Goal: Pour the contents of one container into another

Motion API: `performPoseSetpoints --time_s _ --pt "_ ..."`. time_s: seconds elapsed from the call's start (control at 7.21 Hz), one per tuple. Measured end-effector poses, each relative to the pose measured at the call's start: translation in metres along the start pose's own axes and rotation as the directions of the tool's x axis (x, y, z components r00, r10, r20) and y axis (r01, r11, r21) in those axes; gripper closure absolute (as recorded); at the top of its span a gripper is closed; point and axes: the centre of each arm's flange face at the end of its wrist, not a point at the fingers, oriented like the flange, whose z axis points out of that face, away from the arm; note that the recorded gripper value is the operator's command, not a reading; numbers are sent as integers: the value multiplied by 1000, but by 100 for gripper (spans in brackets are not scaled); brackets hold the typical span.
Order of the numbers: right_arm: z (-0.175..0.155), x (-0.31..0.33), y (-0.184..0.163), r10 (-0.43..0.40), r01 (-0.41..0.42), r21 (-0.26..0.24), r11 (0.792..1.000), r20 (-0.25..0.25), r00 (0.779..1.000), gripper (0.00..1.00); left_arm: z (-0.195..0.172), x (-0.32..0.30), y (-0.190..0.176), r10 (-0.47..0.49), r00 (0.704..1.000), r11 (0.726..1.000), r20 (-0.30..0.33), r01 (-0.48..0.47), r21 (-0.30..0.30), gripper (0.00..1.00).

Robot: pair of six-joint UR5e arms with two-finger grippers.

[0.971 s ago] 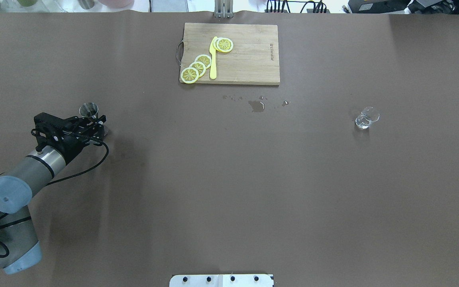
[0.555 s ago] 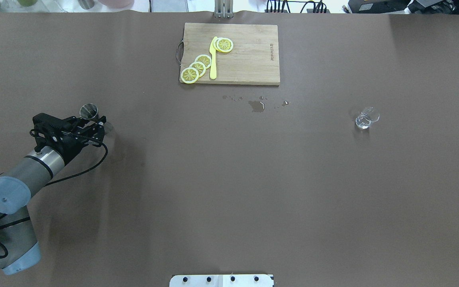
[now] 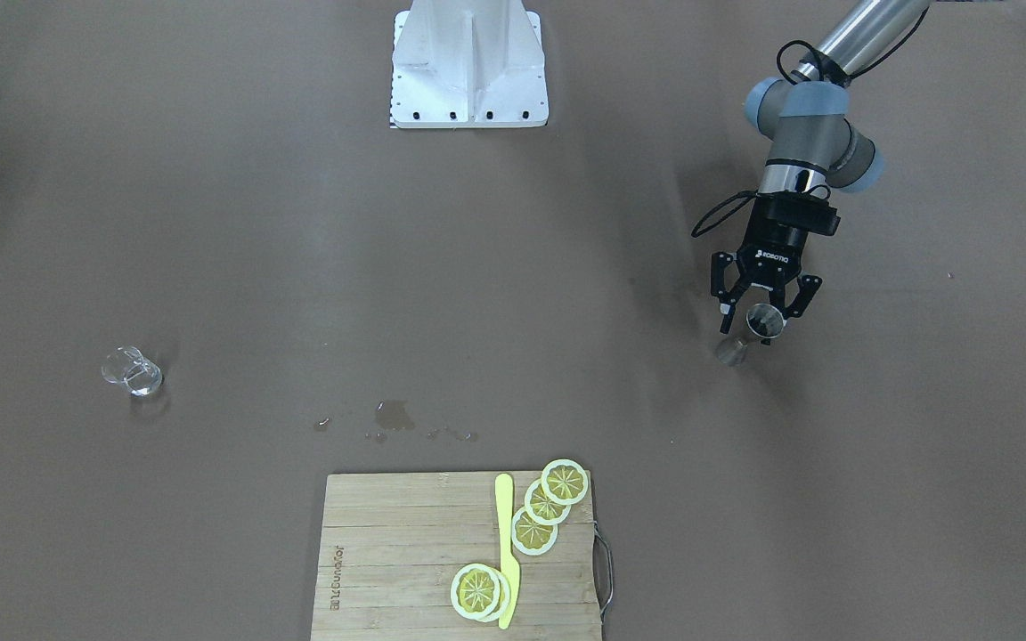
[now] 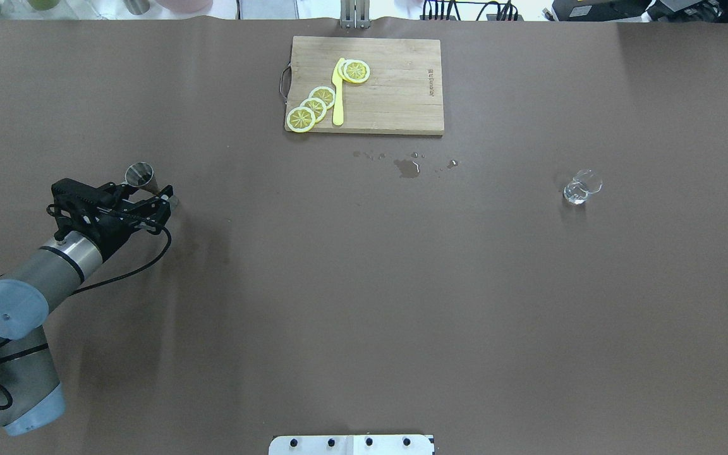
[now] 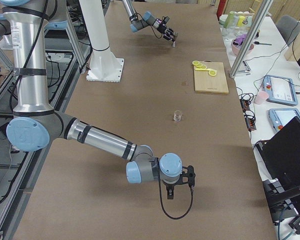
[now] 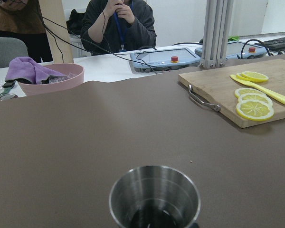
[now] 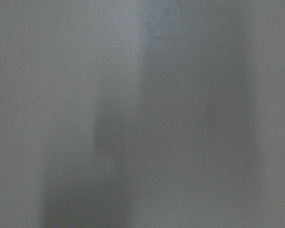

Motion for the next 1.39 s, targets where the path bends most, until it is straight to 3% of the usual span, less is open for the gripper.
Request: performPoseSetpoints --time_s 0.28,0.55,0.83,1.25,1.39 --pt "-5 -2 -24 71 -75 -65 995 -62 996 0 -1 -2 1 0 1000 1000 1 0 2 2" --pt "-37 -42 -72 136 -144 -117 983 -75 988 0 -8 -14 6 3 1000 1000 6 -3 -2 2" --pt "-67 -108 -87 210 -220 -122 968 -89 974 0 -33 -43 17 -9 1000 1000 -9 9 11 2" --pt "-72 -159 -90 217 -225 -133 965 -76 973 0 -87 -44 62 -21 998 999 -52 23 44 3" --pt "-73 -164 -89 211 -217 -135 967 -62 976 0 -103 -33 62 -24 997 998 -68 28 57 3"
